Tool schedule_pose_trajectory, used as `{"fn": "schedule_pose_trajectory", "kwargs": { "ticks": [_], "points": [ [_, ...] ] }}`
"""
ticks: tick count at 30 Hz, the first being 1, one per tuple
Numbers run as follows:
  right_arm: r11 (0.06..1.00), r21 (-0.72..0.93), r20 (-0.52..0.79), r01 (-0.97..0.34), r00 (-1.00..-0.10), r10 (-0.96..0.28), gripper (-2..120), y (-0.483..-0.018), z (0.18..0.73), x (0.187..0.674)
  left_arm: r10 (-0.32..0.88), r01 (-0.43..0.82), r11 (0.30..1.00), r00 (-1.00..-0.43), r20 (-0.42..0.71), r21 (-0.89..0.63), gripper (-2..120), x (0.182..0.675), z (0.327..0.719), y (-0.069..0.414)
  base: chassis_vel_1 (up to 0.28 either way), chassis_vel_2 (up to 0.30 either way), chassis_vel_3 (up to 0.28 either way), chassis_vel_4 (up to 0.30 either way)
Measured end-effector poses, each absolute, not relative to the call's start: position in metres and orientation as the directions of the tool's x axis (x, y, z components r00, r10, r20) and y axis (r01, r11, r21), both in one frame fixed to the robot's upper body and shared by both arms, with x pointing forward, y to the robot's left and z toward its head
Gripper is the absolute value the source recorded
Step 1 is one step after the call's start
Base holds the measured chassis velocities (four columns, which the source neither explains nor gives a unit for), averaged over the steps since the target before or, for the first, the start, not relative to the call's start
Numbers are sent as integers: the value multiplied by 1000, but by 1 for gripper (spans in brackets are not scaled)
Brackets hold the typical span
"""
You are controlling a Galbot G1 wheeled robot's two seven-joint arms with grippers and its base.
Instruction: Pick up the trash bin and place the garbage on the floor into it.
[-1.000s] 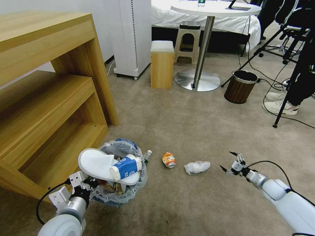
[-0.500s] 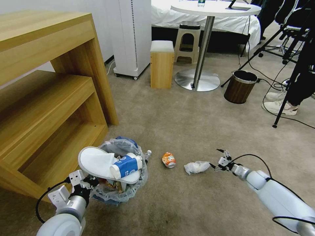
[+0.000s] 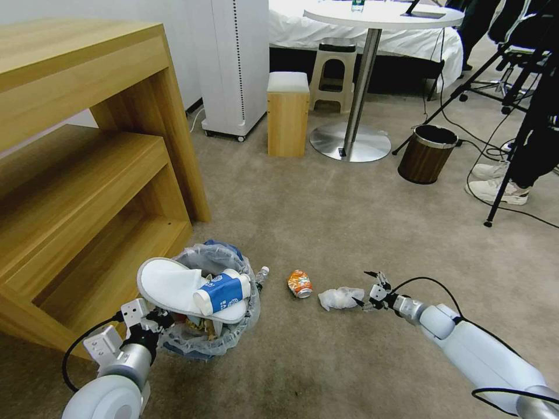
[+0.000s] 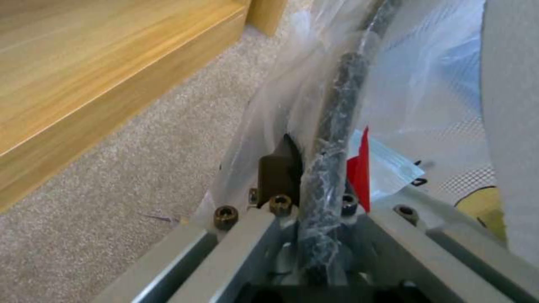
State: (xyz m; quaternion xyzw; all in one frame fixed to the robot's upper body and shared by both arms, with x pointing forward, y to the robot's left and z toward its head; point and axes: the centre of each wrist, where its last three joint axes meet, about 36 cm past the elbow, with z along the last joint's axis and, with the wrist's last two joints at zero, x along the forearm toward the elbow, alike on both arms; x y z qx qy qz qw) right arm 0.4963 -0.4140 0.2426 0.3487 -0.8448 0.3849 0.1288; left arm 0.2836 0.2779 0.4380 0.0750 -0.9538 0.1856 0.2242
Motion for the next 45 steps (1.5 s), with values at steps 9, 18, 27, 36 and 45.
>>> {"fn": "schedule_pose_trajectory", "kwargs": {
  "ticks": [9, 18, 27, 36, 45],
  "points": [
    [439, -561, 521, -702, -711, -472, 100, -418, 232, 493, -55, -219, 919, -893, 446, -327, 0, 280, 443, 275, 0, 0, 0, 0],
    [422, -556, 551, -716, -697, -458, 100, -412, 214, 496, -55, -220, 916, -896, 441, -334, 0, 276, 447, 272, 0, 0, 0, 0],
    [402, -570, 569, -717, -697, -437, 100, -417, 206, 507, -55, -223, 913, -897, 438, -341, 0, 274, 448, 269, 0, 0, 0, 0],
    [414, -584, 550, -698, -715, -431, 93, -394, 193, 511, -58, -221, 915, -900, 432, -338, 0, 273, 448, 271, 0, 0, 0, 0],
    [417, -580, 541, -699, -714, -444, 65, -389, 186, 509, -56, -216, 915, -905, 423, -340, 0, 274, 449, 272, 0, 0, 0, 0]
  ]
}}
